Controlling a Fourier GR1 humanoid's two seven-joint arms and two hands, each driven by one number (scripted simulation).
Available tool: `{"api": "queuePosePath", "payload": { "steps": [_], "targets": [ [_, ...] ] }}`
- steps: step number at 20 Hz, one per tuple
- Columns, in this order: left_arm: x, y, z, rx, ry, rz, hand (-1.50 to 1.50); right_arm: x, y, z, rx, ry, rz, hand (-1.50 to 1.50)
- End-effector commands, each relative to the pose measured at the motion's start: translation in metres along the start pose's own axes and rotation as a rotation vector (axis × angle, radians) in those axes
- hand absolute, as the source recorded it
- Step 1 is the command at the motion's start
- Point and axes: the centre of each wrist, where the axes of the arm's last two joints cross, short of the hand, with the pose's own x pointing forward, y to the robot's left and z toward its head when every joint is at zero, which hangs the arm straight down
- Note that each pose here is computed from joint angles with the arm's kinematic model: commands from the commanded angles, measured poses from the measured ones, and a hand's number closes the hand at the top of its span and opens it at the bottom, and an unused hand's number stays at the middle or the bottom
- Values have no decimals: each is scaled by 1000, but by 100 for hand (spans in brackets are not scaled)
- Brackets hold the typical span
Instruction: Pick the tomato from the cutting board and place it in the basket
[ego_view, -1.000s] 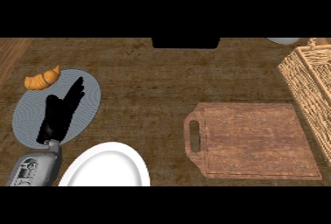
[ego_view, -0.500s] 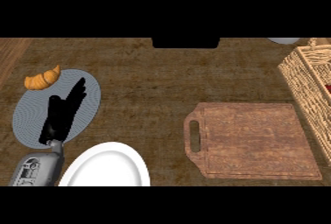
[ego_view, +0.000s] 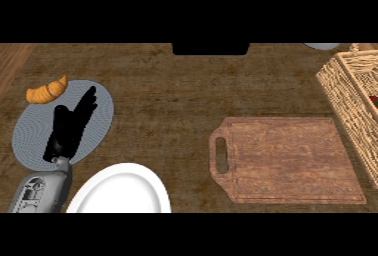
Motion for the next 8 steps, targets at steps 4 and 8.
{"api": "queuePosePath", "payload": {
  "steps": [4, 8],
  "targets": [
    [-5, 3, 6, 13, -8, -8, 0, -59, -86, 18, -75, 119, -82, -150],
    [-14, -7, 6, 6, 17, 8, 0, -92, -131, 40, -82, 112, -107, -150]
  ]
}}
